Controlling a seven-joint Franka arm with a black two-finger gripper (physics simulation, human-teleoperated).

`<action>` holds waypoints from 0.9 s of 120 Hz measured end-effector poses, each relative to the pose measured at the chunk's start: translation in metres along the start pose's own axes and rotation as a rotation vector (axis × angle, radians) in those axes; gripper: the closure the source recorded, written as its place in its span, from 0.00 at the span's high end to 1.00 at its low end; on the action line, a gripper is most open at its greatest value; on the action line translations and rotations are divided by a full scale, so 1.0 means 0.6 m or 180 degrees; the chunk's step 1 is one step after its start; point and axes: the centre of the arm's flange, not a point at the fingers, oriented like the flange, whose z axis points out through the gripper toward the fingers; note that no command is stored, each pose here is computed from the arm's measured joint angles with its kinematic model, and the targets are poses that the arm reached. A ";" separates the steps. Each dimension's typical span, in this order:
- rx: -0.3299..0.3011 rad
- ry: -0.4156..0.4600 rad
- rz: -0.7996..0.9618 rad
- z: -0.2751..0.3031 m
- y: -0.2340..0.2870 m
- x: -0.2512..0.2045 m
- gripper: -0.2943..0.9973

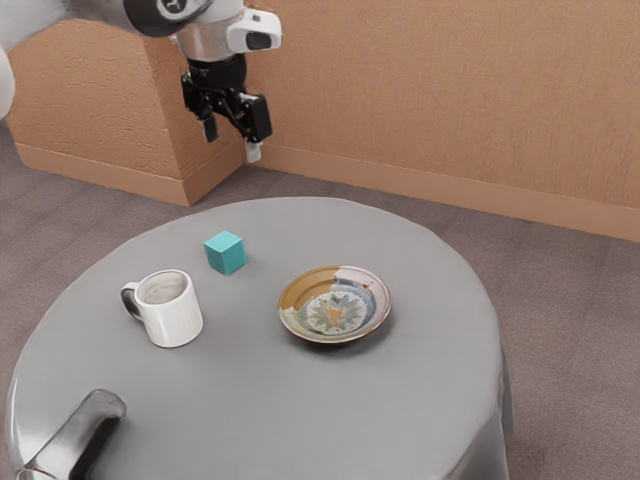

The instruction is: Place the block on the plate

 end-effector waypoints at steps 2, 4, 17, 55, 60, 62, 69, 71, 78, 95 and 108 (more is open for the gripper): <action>-0.0007 -0.0003 0.0028 0.002 0.006 -0.005 0.77; -0.0012 -0.0001 0.0053 0.003 0.011 -0.008 0.77; -0.0020 0.0011 0.0138 0.016 0.026 -0.009 0.77; -0.0153 -0.0352 -0.0124 0.317 -0.192 0.049 0.77; -0.0172 -0.0300 -0.0091 0.344 -0.218 0.051 0.77; -0.0181 -0.0277 -0.0077 0.354 -0.228 0.053 0.77; -0.0204 -0.0195 -0.0023 0.385 -0.261 0.055 0.77; -0.0210 -0.0174 -0.0005 0.393 -0.269 0.057 0.77; -0.0221 -0.0112 0.0046 0.425 -0.302 0.064 0.77; -0.0217 0.0000 0.0204 0.480 -0.362 0.069 0.77; -0.0201 0.0082 0.0352 0.497 -0.385 0.070 0.77</action>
